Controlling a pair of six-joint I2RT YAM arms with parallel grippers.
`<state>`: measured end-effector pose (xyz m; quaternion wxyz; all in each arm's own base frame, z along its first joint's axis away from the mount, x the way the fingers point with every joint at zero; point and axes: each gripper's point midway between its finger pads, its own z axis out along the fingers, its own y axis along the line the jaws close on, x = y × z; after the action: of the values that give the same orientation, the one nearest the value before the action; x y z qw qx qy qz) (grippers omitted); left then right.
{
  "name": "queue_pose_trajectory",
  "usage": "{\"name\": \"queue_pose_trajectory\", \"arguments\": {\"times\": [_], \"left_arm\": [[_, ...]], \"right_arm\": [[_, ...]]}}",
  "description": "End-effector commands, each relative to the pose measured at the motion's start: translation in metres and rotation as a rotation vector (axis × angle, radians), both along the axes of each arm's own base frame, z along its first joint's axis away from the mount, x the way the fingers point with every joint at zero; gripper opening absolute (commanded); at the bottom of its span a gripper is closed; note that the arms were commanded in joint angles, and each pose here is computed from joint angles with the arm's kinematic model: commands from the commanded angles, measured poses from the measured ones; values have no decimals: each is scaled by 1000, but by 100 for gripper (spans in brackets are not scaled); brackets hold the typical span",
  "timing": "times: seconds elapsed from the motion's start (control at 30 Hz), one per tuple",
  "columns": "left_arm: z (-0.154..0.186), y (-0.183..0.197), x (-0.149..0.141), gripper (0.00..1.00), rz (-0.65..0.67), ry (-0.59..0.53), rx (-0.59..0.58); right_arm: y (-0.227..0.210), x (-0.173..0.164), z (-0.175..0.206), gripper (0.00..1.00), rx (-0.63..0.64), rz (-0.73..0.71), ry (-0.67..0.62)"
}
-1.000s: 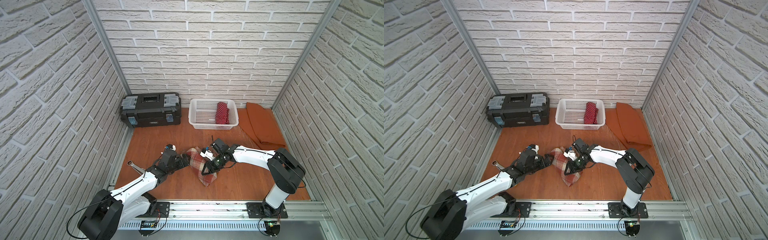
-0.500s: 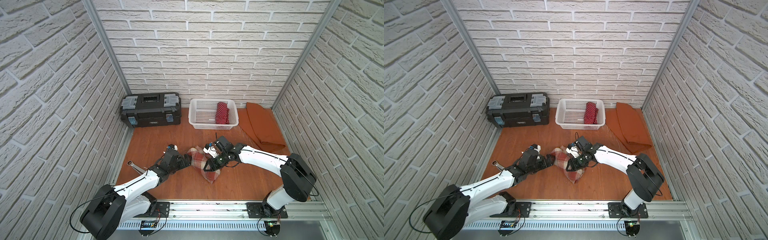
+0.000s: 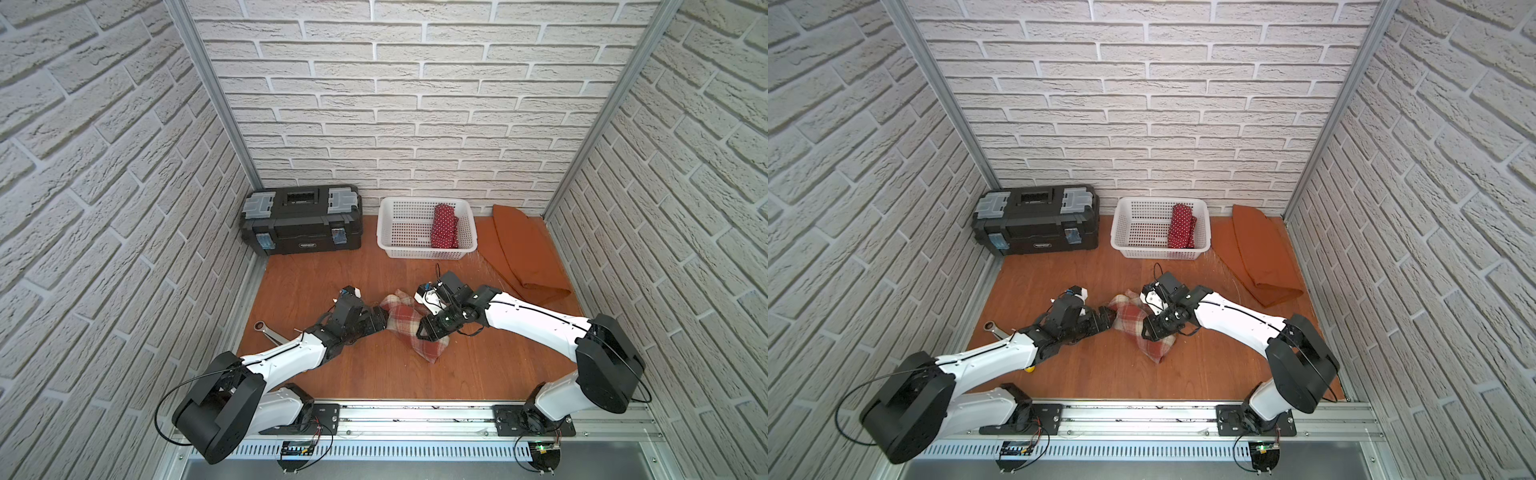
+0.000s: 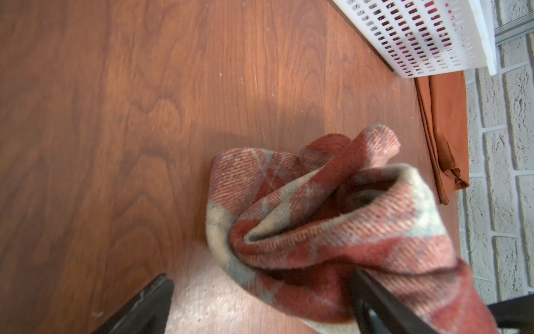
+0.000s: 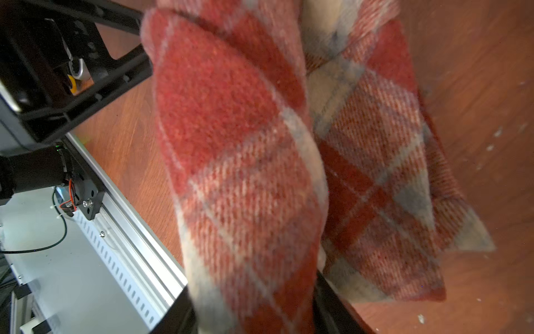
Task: Roll up the skirts
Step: Roll the skirt at the center of the board.
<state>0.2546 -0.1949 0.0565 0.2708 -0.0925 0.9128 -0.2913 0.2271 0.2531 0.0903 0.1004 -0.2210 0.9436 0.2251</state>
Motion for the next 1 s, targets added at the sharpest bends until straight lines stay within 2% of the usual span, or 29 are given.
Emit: {"name": "queue_pose_trajectory", "arguments": {"times": [0.0, 0.17, 0.37, 0.6, 0.8, 0.97], "left_arm": [[11, -11, 8, 98, -31, -39, -17], [9, -18, 11, 98, -43, -35, -21], [10, -23, 12, 98, -56, -35, -20], [7, -25, 14, 98, -69, -29, -7], [4, -32, 18, 98, -82, -24, -18], [3, -34, 19, 98, -91, -22, -14]], "right_arm": [[-11, 11, 16, 50, -41, -2, -104], [-3, 20, 12, 51, -5, 3, -112], [-11, 38, -3, 47, -51, -44, -129], [-20, 48, 10, 47, -56, -58, -179], [-24, 59, -2, 46, -96, -56, -168], [-31, 73, 6, 47, -78, -91, -199]]}}
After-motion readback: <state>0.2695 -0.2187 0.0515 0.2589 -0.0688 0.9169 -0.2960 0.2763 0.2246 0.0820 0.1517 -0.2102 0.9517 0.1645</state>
